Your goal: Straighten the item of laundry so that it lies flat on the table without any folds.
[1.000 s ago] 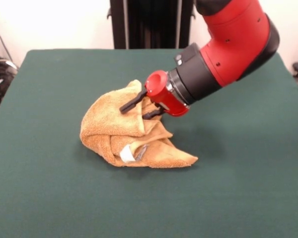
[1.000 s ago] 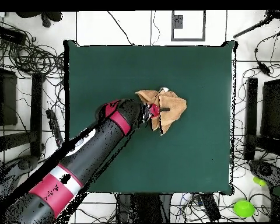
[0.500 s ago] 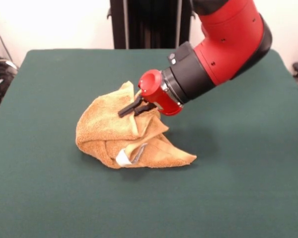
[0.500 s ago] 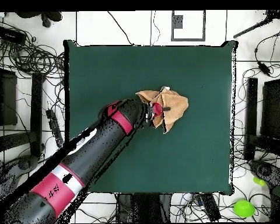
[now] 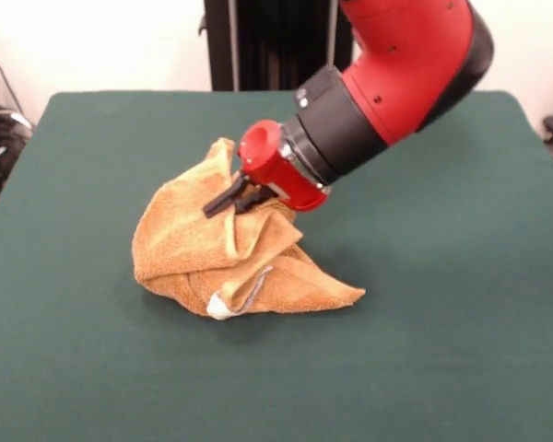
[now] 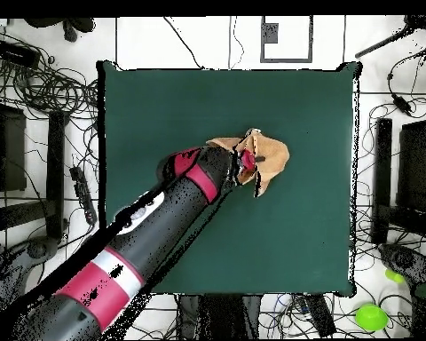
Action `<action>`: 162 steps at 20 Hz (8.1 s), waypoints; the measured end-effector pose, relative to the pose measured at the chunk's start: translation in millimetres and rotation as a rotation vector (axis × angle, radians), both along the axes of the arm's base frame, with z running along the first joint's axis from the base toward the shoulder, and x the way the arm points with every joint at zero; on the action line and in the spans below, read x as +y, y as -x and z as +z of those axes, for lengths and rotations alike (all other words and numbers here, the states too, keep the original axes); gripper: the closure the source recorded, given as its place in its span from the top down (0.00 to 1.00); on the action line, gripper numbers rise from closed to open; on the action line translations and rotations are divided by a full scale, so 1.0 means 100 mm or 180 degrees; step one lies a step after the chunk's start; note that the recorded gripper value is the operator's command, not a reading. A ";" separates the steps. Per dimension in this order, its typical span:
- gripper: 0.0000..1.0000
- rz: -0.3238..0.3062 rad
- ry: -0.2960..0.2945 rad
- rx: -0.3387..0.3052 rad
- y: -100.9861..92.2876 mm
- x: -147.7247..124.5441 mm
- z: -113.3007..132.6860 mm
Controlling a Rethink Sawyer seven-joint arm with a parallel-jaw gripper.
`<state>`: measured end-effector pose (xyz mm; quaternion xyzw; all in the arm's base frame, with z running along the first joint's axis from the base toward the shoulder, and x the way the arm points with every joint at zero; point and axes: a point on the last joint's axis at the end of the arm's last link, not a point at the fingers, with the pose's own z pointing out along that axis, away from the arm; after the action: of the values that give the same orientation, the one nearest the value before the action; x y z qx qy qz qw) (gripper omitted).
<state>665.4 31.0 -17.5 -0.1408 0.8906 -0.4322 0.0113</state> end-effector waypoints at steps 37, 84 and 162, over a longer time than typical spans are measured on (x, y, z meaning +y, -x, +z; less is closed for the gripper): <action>0.00 -0.1413 -0.2259 -0.0546 -0.06 -2.23 0.13; 1.00 -0.2008 -0.3716 0.0124 -0.19 -1.26 0.36; 1.00 -0.1845 -0.4240 -0.0357 -0.79 -0.66 1.05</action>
<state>744.6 -35.3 87.4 0.1599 0.9644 0.2093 0.0253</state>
